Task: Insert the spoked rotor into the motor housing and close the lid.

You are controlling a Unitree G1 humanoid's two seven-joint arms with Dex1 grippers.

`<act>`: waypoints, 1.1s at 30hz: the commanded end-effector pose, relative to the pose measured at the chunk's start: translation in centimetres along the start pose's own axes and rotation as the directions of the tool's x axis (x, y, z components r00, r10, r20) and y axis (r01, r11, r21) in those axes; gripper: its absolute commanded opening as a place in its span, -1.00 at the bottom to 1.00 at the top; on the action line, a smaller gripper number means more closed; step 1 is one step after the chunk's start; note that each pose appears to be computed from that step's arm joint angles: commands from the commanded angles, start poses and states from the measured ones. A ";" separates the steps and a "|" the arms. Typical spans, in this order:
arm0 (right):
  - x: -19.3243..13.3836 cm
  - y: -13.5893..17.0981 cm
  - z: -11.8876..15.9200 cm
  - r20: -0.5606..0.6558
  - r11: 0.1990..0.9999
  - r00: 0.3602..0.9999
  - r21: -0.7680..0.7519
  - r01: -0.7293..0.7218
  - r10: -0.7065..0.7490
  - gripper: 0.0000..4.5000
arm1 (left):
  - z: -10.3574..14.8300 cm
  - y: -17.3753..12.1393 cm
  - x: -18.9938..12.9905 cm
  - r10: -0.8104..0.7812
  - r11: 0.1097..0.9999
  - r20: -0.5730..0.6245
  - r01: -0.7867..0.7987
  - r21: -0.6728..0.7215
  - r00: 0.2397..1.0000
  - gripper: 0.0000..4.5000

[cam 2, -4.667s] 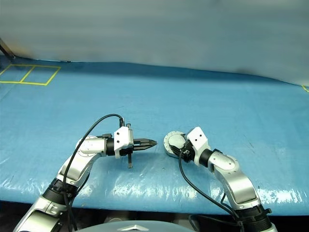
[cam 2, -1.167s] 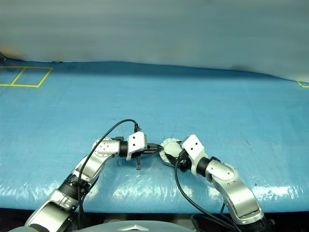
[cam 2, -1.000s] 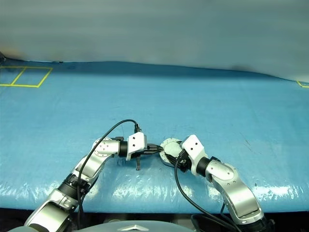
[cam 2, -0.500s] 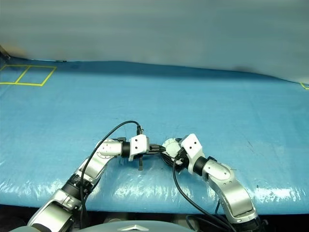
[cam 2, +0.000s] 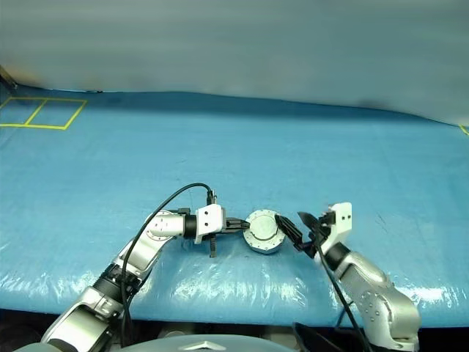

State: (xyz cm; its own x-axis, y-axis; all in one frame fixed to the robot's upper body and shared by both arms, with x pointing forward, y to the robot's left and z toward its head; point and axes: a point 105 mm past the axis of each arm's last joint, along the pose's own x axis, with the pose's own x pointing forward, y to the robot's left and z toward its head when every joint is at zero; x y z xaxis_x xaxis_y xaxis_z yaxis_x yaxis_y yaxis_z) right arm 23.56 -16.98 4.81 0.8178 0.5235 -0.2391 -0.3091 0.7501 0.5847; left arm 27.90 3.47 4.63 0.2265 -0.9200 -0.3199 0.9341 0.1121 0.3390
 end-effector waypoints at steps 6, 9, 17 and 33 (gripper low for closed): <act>-1.1 -0.9 -1.4 0.094 0.938 0.995 0.347 -0.004 -0.031 0.98 | -1.7 -1.2 -0.2 -0.038 0.999 -0.073 0.037 -0.019 0.997 -1.00; -0.5 0.2 -2.4 0.073 0.930 0.997 0.365 -0.036 0.010 0.98 | -1.7 -1.2 -0.3 -0.035 0.999 -0.076 0.034 -0.016 0.996 -1.00; 1.0 2.5 -2.9 0.077 0.925 0.993 0.364 -0.112 0.090 0.98 | -1.8 -1.2 -0.3 -0.042 0.999 -0.085 0.041 -0.004 0.995 -1.00; 1.9 2.5 -2.9 0.054 0.948 0.996 0.305 -0.087 0.074 0.08 | -1.6 -1.2 -0.2 -0.039 0.999 -0.094 0.040 0.008 0.995 -1.00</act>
State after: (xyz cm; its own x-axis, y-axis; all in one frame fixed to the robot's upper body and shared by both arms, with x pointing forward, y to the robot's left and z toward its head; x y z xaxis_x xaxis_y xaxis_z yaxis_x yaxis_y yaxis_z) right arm 22.90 -13.00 3.68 0.8222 0.5529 -0.1351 -0.2147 0.5210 0.8261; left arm 27.87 4.13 4.44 0.2391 -0.9051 -0.3517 0.9259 0.1034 0.3634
